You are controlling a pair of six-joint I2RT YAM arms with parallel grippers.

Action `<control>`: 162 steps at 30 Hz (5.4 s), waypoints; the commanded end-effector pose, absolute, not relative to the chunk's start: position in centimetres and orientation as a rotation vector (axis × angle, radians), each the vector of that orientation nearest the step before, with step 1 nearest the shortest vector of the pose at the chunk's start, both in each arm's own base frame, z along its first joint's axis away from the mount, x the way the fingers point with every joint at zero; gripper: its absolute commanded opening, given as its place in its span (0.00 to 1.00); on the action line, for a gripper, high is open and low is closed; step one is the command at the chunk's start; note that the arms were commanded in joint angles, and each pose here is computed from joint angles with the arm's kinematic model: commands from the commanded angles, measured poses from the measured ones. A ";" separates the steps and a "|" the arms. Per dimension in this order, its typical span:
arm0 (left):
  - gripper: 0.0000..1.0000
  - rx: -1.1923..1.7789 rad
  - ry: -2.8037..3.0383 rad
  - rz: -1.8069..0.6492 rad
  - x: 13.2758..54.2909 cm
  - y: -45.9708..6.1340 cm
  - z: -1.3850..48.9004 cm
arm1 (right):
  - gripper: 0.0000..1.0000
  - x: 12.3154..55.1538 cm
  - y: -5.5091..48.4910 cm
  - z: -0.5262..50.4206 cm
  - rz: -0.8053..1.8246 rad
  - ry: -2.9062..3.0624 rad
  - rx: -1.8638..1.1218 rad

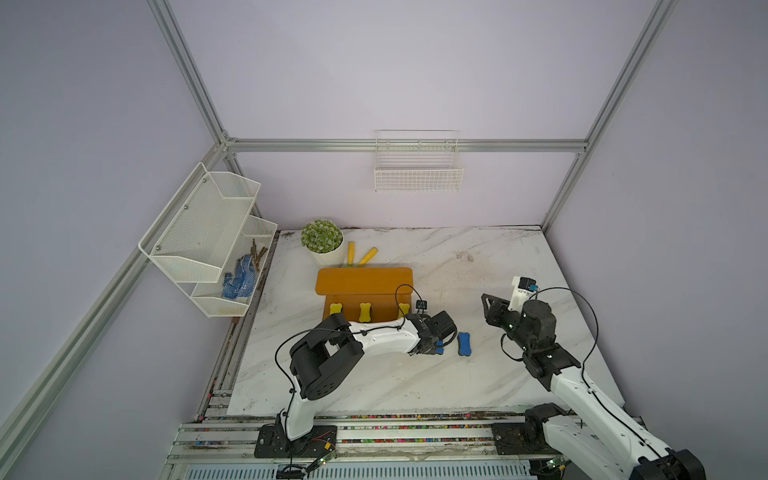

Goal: Remove the whiteboard erasers from the shelf
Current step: Place the whiteboard eraser at the center of the board, then pick up the whiteboard eraser from the shelf.

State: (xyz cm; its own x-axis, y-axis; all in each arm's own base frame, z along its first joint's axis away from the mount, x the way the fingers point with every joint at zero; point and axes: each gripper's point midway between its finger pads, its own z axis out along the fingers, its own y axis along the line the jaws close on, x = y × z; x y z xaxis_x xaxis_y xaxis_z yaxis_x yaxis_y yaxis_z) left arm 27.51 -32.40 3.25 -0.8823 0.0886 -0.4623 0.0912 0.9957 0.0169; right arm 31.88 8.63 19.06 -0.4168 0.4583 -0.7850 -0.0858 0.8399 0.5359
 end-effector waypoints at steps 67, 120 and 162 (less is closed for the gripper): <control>0.62 -0.124 2.353 -0.117 31.8 -8.4 25.0 | 0.32 32.1 32.1 13.7 0.434 2.150 0.105; 0.63 -0.233 2.361 -0.215 31.6 -6.5 21.7 | 0.58 35.0 32.6 6.8 0.318 2.084 -0.054; 0.64 -0.251 2.364 -0.324 32.3 -6.2 21.4 | 0.28 35.4 31.1 7.3 0.249 2.108 -0.073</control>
State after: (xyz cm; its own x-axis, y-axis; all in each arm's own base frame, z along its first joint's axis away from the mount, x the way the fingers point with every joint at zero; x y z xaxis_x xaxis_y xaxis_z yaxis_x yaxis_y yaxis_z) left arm 31.99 -6.06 20.98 -0.7308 -0.2885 -0.6186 -0.1216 0.9468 -0.2979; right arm 35.62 31.88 5.77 -0.5310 0.0224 -0.8471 -0.1773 0.9746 0.1369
